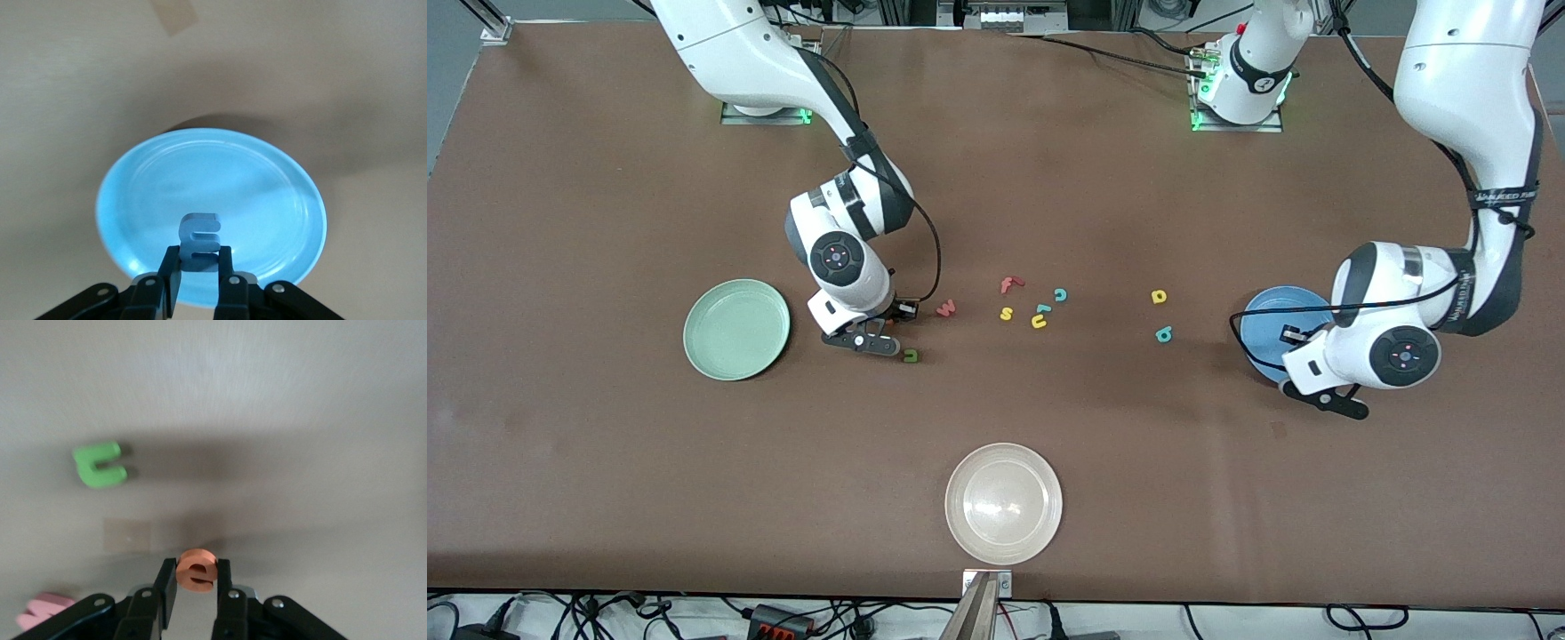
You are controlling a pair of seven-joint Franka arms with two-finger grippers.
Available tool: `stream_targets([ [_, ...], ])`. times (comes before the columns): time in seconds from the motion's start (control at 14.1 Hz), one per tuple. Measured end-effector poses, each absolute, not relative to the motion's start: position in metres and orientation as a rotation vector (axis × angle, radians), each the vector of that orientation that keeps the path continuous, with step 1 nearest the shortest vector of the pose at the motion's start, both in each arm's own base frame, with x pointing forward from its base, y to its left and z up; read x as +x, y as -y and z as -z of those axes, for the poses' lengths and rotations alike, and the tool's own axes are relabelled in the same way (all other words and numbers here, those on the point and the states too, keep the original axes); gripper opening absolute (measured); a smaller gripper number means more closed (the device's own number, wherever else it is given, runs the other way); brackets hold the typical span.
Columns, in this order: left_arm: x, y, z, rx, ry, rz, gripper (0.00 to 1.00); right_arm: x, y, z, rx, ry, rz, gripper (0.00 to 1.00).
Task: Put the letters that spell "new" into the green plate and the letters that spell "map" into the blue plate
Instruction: 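Carry the orange e to the green plate while the left gripper drops the m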
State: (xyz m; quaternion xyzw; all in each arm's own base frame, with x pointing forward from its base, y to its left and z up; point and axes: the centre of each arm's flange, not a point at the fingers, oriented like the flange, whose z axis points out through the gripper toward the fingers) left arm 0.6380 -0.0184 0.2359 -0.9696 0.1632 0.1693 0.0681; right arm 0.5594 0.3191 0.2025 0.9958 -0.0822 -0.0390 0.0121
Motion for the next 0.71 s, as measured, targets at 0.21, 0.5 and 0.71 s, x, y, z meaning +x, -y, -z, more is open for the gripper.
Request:
stream_targets([
  [0.21, 0.627, 0.021, -0.214, -2.931, -0.513, -0.484, 0.26, 0.586, -0.264, -0.245, 3.082, 0.228, 0.155, 0.28],
  [0.5, 0.622, 0.021, -0.205, -2.937, -0.520, -0.471, 0.48, 0.614, -0.148, -0.264, 3.080, 0.180, 0.282, 0.28],
  [0.71, 0.627, 0.030, -0.219, -2.941, -0.538, -0.433, 0.78, 0.615, -0.099, -0.255, 3.079, 0.177, 0.345, 0.28],
])
